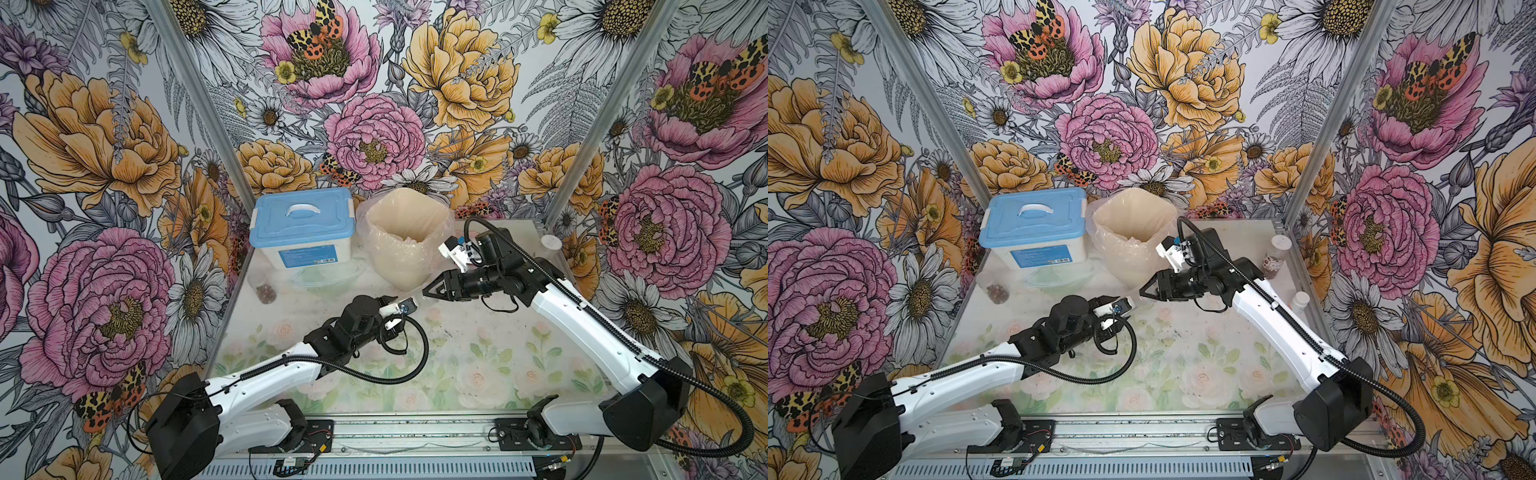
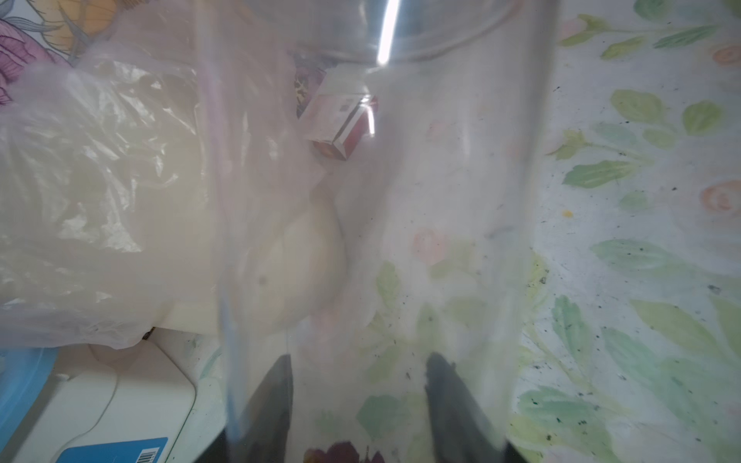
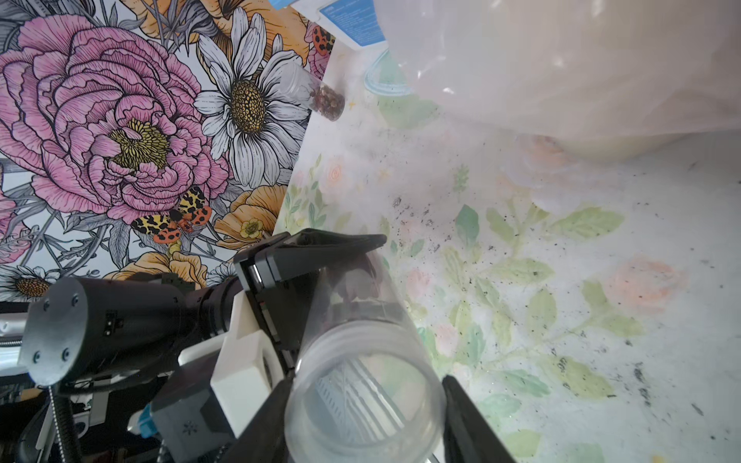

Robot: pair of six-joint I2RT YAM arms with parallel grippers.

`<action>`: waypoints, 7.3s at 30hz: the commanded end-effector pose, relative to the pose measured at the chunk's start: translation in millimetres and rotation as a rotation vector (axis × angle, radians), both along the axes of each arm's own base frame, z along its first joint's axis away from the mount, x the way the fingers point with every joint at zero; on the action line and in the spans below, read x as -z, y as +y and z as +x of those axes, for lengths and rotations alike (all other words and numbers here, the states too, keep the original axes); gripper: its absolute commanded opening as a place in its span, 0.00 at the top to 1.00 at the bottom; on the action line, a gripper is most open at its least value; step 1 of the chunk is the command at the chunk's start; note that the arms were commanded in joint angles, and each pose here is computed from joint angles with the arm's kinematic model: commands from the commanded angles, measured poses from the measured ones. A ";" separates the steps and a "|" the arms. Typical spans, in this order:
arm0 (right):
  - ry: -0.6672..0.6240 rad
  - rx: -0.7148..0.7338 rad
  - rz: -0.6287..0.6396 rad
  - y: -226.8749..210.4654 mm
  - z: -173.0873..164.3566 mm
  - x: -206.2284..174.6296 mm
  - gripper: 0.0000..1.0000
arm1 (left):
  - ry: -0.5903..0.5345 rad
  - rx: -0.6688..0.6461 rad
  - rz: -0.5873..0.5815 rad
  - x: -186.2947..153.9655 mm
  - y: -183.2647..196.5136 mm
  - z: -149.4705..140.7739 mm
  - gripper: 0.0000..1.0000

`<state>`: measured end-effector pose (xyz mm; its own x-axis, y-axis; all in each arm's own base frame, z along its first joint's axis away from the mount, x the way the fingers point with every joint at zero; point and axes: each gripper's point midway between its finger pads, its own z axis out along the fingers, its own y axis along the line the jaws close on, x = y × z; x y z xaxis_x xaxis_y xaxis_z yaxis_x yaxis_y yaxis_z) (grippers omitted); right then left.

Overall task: Empty the moldy dried flower tea in the jars
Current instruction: Unscrew the lid from the jar.

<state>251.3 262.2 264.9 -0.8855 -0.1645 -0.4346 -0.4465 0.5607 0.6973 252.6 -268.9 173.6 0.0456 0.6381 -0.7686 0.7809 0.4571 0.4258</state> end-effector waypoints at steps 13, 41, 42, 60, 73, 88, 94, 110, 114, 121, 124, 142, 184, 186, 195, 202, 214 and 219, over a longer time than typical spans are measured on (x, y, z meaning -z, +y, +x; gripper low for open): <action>-0.637 -0.403 -0.110 -25.4 -31.9 12.1 0.54 | 0.349 0.359 -0.146 -13.0 -41.9 -55.1 0.53; -0.713 -0.410 0.014 -22.0 -48.6 -35.4 0.01 | 0.254 0.268 -0.157 -17.8 -31.0 -38.3 0.52; -0.715 -0.395 0.020 -23.9 -50.1 -40.0 0.01 | 0.244 0.261 -0.153 -17.6 -30.1 -37.1 0.52; -0.052 0.201 0.145 -28.9 5.9 -48.1 0.10 | -0.135 -0.104 0.071 -18.3 4.9 16.4 0.55; 0.016 0.195 0.082 -21.5 14.6 -12.1 0.19 | -0.183 -0.108 0.074 -21.3 6.4 14.4 0.55; 0.038 0.134 0.061 -0.7 12.0 -2.9 0.29 | -0.174 -0.103 0.077 -17.1 6.3 12.9 0.55; 0.027 0.128 0.053 1.5 11.5 -2.3 0.41 | -0.169 -0.101 0.080 -14.8 6.2 12.6 0.54; -0.256 -0.086 0.063 -0.5 -10.3 -22.4 0.57 | 0.085 0.113 -0.194 -26.7 -14.4 -16.9 0.54; -0.447 -0.177 0.015 -11.4 -22.6 -18.6 0.57 | 0.182 0.227 -0.282 -40.3 -22.4 -33.4 0.54; -0.658 -0.260 -0.054 -23.6 -29.7 -16.7 0.63 | 0.347 0.409 -0.309 -41.8 -35.4 -60.6 0.53; -0.671 -0.277 -0.046 -22.6 -30.9 -18.2 0.63 | 0.365 0.407 -0.305 -40.8 -37.4 -58.3 0.53; -0.616 -0.271 0.005 -19.3 -33.5 -23.6 0.15 | 0.303 0.322 -0.301 -40.4 -32.7 -42.5 0.52; -0.004 0.118 0.063 5.4 7.6 -19.7 0.29 | -0.088 -0.027 -0.042 -24.9 1.2 0.1 0.52; -0.001 0.101 0.064 8.4 4.5 -19.2 0.30 | -0.087 -0.027 -0.044 -25.2 1.0 -0.2 0.51; 0.010 0.077 0.054 11.6 -0.4 -10.9 0.43 | -0.086 -0.027 -0.044 -24.6 1.5 -0.7 0.51; -0.012 0.045 0.062 12.6 -3.8 -13.1 0.52 | -0.067 -0.012 -0.062 -25.0 -1.1 -3.1 0.51; -0.355 -0.213 0.071 -0.6 -25.4 -21.2 0.55 | 0.213 0.320 -0.281 -41.3 -27.5 -51.8 0.51; -0.527 -0.265 0.005 -12.7 -24.6 -16.3 0.55 | 0.338 0.415 -0.298 -41.8 -35.2 -67.4 0.51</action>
<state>224.1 258.9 285.1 -0.6109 -0.2875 -0.7376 -0.7773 0.3947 0.4899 207.3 -287.6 181.5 -0.0488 0.4788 -0.8765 0.9520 0.2877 0.1041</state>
